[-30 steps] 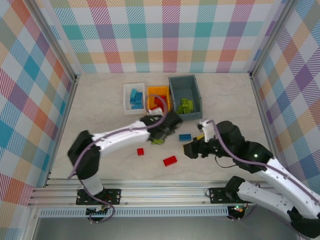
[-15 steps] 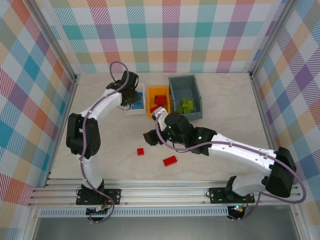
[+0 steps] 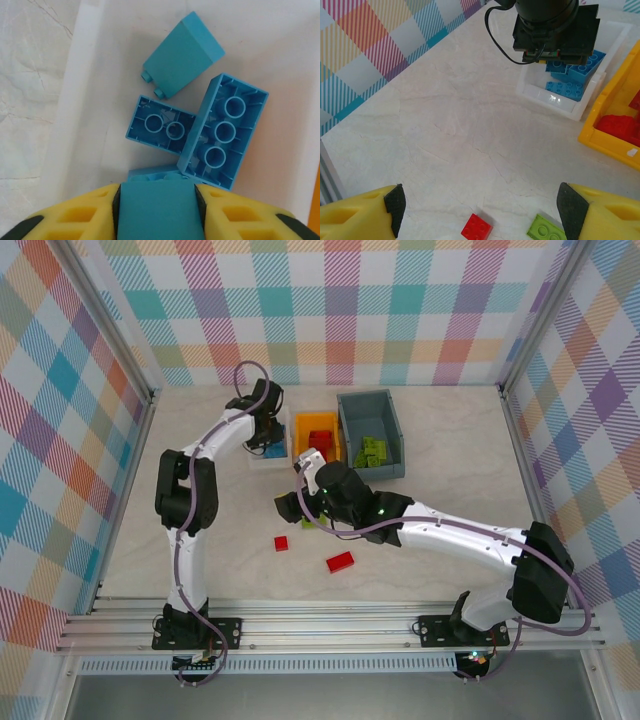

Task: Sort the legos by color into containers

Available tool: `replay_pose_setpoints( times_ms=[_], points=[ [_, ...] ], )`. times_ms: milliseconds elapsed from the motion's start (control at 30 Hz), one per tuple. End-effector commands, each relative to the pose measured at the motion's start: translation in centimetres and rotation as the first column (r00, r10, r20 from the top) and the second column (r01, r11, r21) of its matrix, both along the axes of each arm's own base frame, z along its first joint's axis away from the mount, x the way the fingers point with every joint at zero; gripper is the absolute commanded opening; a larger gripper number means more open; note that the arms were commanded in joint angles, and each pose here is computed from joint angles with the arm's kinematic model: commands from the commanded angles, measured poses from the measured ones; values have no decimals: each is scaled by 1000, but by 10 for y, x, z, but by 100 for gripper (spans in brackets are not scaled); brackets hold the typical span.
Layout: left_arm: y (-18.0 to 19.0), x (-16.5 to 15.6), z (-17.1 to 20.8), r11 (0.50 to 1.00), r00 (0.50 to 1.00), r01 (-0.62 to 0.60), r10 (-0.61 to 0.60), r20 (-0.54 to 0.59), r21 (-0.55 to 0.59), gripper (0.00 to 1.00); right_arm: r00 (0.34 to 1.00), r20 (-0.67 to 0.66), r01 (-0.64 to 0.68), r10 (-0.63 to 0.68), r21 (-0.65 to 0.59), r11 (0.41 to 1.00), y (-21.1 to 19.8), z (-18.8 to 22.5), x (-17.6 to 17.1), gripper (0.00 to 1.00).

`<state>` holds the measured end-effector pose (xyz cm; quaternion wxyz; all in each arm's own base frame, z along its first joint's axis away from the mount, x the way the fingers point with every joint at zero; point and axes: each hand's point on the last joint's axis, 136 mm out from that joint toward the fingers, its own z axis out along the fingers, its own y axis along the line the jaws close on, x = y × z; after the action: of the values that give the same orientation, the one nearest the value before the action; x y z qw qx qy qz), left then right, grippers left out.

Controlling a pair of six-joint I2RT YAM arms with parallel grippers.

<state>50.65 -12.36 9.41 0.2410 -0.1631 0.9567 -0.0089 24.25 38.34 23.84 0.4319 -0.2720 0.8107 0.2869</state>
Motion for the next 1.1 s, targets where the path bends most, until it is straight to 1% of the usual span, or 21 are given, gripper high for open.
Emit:
replay_pose_setpoints(
  times_ms=[0, 100, 267, 333, 433, 533, 600, 633, 767, 900, 1000, 1067],
  points=[
    [7, -1, 7, 1000, 1000, 2, -2, -9, 8, 49, 1000, 14, 22, -23, 44, 999, 1, 17, 2, 82],
    [5, -4, 22, 1000, 1000, 9, -9, 17, -7, 54, 999, 11, 40, -40, 35, 999, -5, 14, 2, 82],
    [4, -8, 57, 999, 997, 14, -11, 75, -38, 57, 995, -15, 98, -99, -8, 995, -21, 2, 2, 82],
    [4, -14, 75, 998, 995, 13, -8, 104, -55, 58, 991, -46, 124, -127, -62, 990, -28, -13, 2, 82],
    [2, -31, 106, 995, 988, 16, -1, 156, -99, 61, 989, -95, 94, -113, -181, 979, -33, -46, -4, 83],
    [-1, -63, 133, 986, 978, 26, 9, 207, -164, 62, 995, -101, -10, -27, -350, 937, -38, -79, -11, 84],
    [-5, -91, 144, 976, 972, 36, 16, 235, -216, 63, 993, -110, -95, 50, -455, 885, -46, -102, -13, 85],
    [-8, -105, 147, 970, 968, 44, 18, 249, -240, 63, 988, -128, -137, 85, -481, 866, -49, -111, -13, 85],
    [-22, -173, 161, 930, 952, 110, 3, 306, -351, 65, 953, -250, -283, 172, -529, 800, -59, -143, -9, 85],
    [-24, -235, 163, 886, 953, 150, -12, 302, -438, 63, 922, -326, -373, 210, -598, 710, -59, -169, 4, 85],
    [-14, -269, 160, 880, 954, 150, -9, 300, -450, 62, 908, -363, -407, 210, -645, 647, -55, -184, 13, 85],
    [-6, -284, 161, 877, 954, 149, -6, 301, -456, 61, 907, -372, -409, 197, -668, 622, -54, -191, 21, 85]
  ],
)
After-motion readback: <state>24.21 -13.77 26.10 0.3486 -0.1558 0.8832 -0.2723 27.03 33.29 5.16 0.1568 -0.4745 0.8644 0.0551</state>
